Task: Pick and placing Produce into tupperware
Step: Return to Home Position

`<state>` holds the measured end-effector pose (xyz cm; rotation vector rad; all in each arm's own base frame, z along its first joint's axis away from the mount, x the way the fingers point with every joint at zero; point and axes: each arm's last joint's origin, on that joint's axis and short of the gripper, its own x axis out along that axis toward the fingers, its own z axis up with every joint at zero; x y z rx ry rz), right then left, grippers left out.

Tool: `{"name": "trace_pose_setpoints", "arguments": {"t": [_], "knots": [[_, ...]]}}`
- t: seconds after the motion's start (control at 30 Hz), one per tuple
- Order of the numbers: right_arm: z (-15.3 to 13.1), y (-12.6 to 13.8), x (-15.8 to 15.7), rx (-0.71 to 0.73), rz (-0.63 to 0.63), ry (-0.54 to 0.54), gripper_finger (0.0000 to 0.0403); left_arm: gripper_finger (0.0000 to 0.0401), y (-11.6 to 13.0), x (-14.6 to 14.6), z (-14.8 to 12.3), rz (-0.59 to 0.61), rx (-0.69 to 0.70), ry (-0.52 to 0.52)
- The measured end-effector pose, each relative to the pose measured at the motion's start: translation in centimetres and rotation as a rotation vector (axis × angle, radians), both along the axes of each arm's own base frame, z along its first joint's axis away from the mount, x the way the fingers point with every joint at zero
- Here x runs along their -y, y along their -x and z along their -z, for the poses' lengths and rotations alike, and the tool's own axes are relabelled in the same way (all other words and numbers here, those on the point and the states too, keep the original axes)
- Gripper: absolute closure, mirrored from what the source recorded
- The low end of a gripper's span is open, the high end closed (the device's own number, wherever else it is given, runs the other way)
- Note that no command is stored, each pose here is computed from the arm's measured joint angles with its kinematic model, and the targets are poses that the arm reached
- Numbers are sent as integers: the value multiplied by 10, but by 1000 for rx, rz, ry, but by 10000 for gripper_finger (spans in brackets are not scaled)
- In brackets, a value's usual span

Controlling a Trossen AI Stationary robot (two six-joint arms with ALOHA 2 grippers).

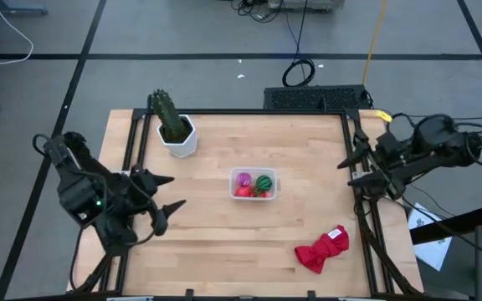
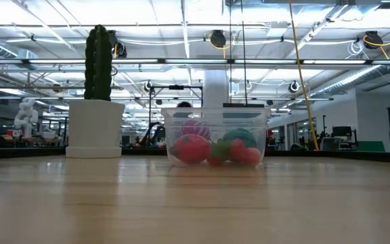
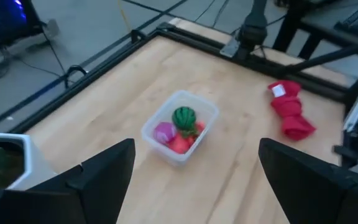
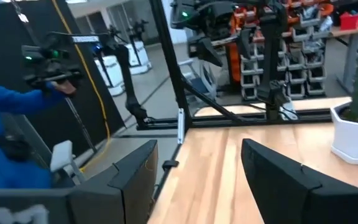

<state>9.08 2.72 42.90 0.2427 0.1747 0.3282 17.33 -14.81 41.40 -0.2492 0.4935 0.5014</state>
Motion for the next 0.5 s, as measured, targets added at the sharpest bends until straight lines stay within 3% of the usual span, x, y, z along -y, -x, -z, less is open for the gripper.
{"name": "trace_pose_setpoints", "arguments": {"t": [0.2,0.37,0.5], "knots": [[46,-12,-6,27,-18,-77,179,52,1,-5,17,-22,-34,-64],[96,-24,-10,79,-23,-153,179,52,6,-13,59,-14,1,-12],[117,-21,-9,118,-22,-162,179,52,8,-24,92,61,57,37]]}}
